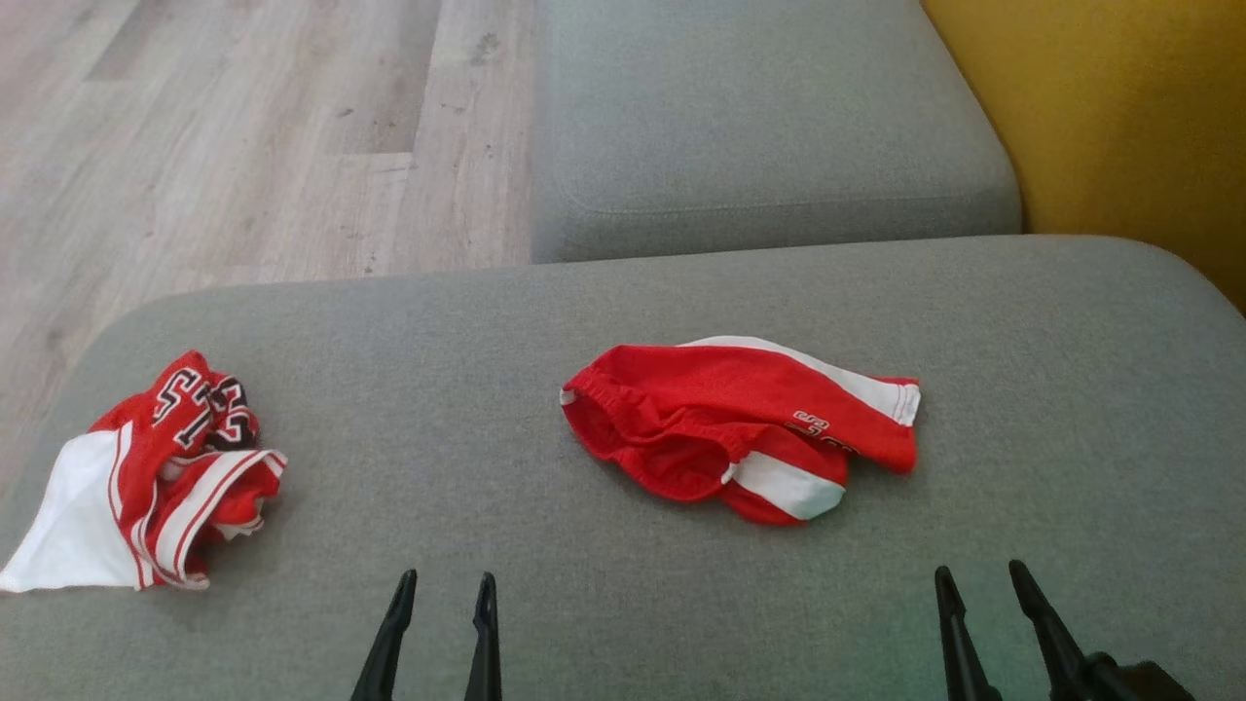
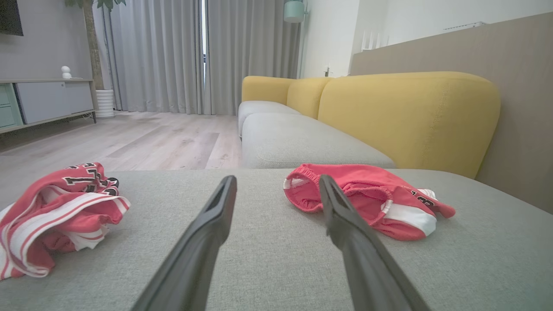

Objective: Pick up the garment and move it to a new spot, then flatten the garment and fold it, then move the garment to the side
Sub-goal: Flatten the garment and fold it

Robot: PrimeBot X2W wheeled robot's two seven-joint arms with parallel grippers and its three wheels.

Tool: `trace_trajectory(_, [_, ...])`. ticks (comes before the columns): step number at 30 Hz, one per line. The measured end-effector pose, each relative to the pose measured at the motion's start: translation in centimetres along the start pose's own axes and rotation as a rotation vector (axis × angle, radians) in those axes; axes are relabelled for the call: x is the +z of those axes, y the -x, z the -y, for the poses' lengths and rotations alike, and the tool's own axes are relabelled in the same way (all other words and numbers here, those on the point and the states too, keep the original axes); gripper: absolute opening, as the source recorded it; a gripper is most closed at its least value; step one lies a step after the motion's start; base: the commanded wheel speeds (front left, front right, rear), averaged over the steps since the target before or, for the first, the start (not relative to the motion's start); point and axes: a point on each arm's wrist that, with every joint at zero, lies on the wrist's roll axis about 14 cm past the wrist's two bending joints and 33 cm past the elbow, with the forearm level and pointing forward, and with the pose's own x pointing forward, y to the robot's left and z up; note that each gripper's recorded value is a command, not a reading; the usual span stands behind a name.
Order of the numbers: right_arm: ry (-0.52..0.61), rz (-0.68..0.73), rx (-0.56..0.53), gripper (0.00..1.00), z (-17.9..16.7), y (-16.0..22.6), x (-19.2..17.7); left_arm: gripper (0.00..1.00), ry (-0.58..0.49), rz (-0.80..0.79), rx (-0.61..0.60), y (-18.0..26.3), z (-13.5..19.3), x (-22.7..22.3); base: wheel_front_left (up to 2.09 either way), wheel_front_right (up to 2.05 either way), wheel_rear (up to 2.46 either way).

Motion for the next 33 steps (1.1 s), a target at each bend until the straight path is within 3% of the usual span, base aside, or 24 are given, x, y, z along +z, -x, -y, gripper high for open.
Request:
trace_trajectory(12, [-0.003,-0.063,-0.030,1.00,0.7,0.1,-1.6,1.00,0.004,-0.197,-0.215,-1.7,4.6,-5.7,0.00,0.00,0.00])
trace_trajectory(21, [-0.007,-0.083,-0.026,1.00,0.4,-1.2,-2.1,1.00,-0.038,-0.325,-0.473,-6.0,10.1,-8.6,0.00,0.00,0.00])
trace_trajectory(33, [-0.006,-0.133,-0.048,1.00,1.1,-2.6,-3.3,1.00,-0.059,-0.467,-0.603,-10.6,14.0,-11.1,0.00,0.00,0.00])
